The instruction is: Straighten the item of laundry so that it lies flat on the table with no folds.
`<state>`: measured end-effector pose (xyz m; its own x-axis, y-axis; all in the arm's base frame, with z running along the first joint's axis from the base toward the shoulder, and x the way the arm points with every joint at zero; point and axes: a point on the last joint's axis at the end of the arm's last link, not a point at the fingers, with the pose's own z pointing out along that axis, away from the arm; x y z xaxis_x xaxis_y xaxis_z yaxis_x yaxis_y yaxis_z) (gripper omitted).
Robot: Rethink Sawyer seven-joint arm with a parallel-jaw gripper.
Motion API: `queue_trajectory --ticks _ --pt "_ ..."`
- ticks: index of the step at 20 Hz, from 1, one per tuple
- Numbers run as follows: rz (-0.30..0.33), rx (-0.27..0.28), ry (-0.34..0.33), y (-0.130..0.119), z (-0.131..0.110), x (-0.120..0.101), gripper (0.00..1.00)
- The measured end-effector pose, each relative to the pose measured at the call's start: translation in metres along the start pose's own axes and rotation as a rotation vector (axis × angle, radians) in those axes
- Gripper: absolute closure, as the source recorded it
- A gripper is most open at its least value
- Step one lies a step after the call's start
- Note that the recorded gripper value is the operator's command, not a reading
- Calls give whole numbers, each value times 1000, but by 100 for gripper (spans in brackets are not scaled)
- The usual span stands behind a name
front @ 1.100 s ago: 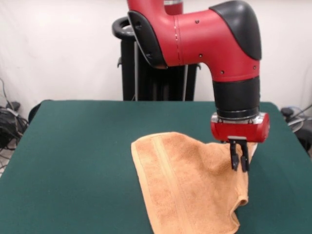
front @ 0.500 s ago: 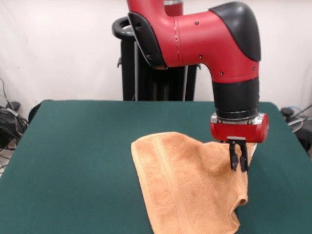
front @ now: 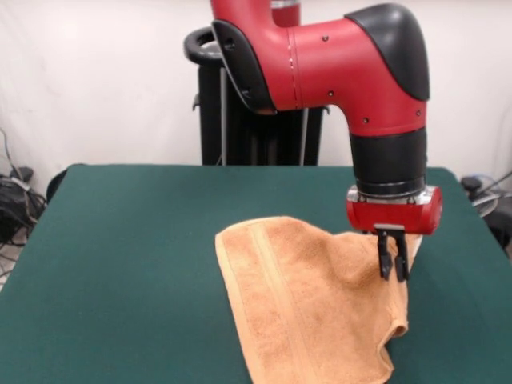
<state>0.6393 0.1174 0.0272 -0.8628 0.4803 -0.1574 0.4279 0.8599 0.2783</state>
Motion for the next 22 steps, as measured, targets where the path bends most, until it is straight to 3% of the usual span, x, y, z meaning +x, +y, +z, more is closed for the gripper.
queue_trajectory --ticks 15,16,22 --pt "0 1 0 0 0 0 100" --pt "0 1 0 0 0 0 0" --pt "-6 16 -1 -3 1 3 0"
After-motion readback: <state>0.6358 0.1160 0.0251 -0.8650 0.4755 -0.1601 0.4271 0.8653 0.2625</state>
